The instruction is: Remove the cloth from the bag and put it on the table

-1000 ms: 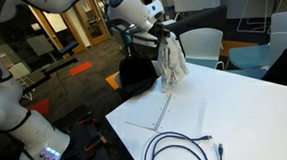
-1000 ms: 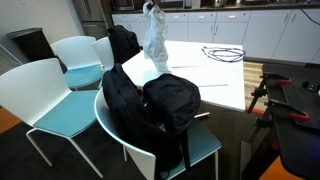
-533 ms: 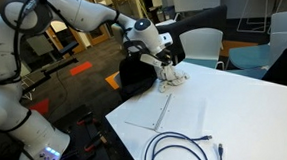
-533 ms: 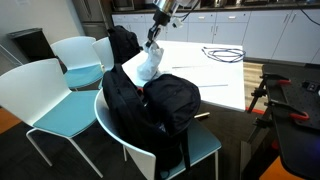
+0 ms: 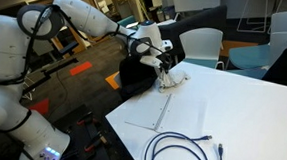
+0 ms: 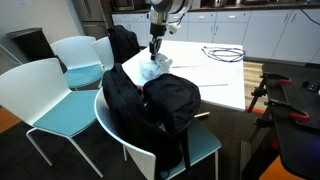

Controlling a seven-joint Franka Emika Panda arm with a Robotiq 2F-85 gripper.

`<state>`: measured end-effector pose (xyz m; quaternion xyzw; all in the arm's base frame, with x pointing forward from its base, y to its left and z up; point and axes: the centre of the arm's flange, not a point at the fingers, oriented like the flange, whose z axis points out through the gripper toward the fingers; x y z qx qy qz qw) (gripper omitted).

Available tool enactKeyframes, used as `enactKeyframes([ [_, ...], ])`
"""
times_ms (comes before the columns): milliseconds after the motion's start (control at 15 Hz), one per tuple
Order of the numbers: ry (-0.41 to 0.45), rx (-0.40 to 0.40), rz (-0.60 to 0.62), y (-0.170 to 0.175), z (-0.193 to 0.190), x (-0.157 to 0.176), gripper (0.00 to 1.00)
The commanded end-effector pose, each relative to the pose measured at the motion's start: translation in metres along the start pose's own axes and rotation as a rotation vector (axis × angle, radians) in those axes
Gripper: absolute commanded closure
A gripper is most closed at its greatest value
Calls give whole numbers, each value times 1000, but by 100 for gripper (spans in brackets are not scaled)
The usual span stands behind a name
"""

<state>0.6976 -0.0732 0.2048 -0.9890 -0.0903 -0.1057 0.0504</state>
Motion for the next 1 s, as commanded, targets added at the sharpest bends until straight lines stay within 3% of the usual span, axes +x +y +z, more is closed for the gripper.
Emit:
enactKeyframes([
  [0,-58,-5,-20,-25,-57,-5,26],
  [200,-86,-53,-52,-53,-109,-25,3],
  [267,-94,-67,-62,-60,-122,-32,0],
  [600,-149,-77,-135,-104,-184,-83,0],
  [933,-184,-61,-180,-136,-210,-112,0],
])
